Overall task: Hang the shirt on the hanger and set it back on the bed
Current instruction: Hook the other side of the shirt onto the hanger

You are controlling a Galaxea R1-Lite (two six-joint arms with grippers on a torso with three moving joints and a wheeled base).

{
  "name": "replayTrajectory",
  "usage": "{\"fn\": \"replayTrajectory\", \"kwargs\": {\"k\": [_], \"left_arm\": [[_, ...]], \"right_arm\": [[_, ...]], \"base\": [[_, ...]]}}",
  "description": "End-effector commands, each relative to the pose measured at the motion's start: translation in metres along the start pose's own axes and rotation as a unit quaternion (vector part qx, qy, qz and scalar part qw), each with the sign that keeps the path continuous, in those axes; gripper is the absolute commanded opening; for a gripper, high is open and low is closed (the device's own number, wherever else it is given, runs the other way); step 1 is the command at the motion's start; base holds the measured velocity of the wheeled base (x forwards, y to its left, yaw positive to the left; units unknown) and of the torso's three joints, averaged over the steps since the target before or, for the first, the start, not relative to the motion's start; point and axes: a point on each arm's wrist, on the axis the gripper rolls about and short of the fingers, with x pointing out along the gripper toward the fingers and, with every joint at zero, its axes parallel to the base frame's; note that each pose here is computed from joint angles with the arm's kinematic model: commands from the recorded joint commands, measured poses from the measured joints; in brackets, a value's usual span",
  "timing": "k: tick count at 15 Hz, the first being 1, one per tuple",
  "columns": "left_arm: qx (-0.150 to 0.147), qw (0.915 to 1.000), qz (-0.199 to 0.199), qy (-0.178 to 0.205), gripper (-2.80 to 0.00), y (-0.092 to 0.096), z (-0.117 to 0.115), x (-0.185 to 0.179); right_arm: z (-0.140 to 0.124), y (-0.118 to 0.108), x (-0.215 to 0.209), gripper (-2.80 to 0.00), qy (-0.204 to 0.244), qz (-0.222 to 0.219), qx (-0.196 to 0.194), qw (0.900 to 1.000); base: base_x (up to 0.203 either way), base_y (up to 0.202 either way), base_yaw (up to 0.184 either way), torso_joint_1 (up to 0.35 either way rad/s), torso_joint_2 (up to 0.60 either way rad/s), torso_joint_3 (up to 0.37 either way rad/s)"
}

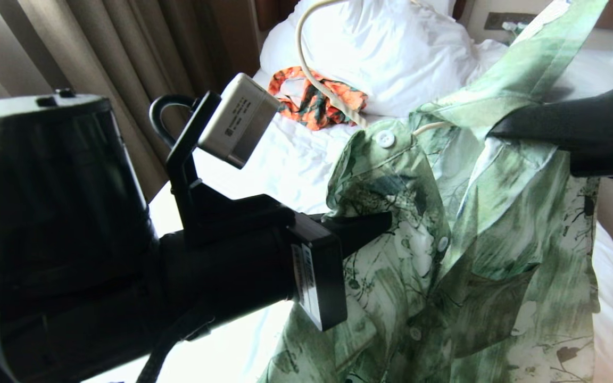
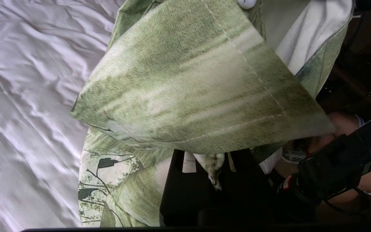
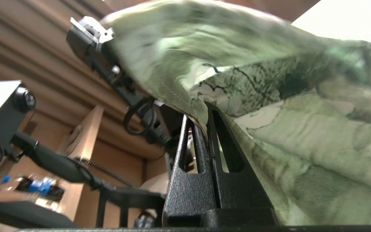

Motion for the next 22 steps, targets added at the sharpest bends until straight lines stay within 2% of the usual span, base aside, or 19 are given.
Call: {"fn": "replayTrajectory", "kwargs": {"k": [1,3,4,6,8,10,14,15,19,22], "left_arm": [[0.0,1.0,-0.002,-0.008,-2.8,-0.001,0.004,-0.002],[-0.001,1.0,-0.001,-0.008,-2.8,-0.001,0.003,-0.005],[0.0,0.9999,-0.002,-0.011,-2.8,-0.001,0.004,-0.009],[-0.001,0.9999,-0.003,-0.016,-2.8,-0.001,0.006,-0.012],[-0.001,0.9999,-0.003,-0.01,-2.8,-0.001,0.004,-0.01],[0.0,1.0,-0.003,-0.005,-2.8,0.0,0.001,-0.006],[-0.001,0.9999,-0.008,-0.014,-2.8,0.001,-0.007,0.007],[-0.002,0.9997,-0.012,-0.021,-2.8,0.0,-0.008,0.008],[-0.002,0.9998,-0.017,-0.007,-2.8,-0.002,-0.018,0.018],[-0.002,0.9998,-0.02,-0.006,-2.8,-0.002,-0.02,0.024]], "right_arm": [[-0.004,-0.001,0.003,-2.8,0.008,0.006,0.007,1.0],[-0.005,-0.003,0.004,-2.8,0.009,0.002,0.009,1.0],[-0.005,-0.002,0.003,0.0,0.006,-0.003,0.009,1.0],[-0.004,0.0,0.002,0.0,0.004,-0.008,0.009,1.0],[-0.005,0.003,-0.002,0.0,0.016,-0.033,0.034,0.999],[0.0,0.015,-0.011,0.0,0.011,-0.07,0.043,0.997],[0.013,0.043,-0.03,0.0,-0.003,-0.112,0.045,0.993],[0.013,0.05,-0.036,-2.8,-0.001,-0.122,0.05,0.991],[0.023,0.059,-0.042,-2.8,-0.014,-0.176,0.041,0.983],[0.033,0.059,-0.031,-2.8,0.039,-0.187,0.03,0.981]], "base": [[0.0,0.0,0.0,0.0,0.0,0.0],[0.0,0.0,0.0,0.0,0.0,0.0],[0.0,0.0,0.0,0.0,0.0,0.0],[0.0,0.0,0.0,0.0,0.0,0.0],[0.0,0.0,0.0,0.0,0.0,0.0],[0.0,0.0,0.0,0.0,0.0,0.0],[0.0,0.0,0.0,0.0,0.0,0.0],[0.0,0.0,0.0,0.0,0.0,0.0],[0.0,0.0,0.0,0.0,0.0,0.0],[0.0,0.0,0.0,0.0,0.0,0.0]]}}
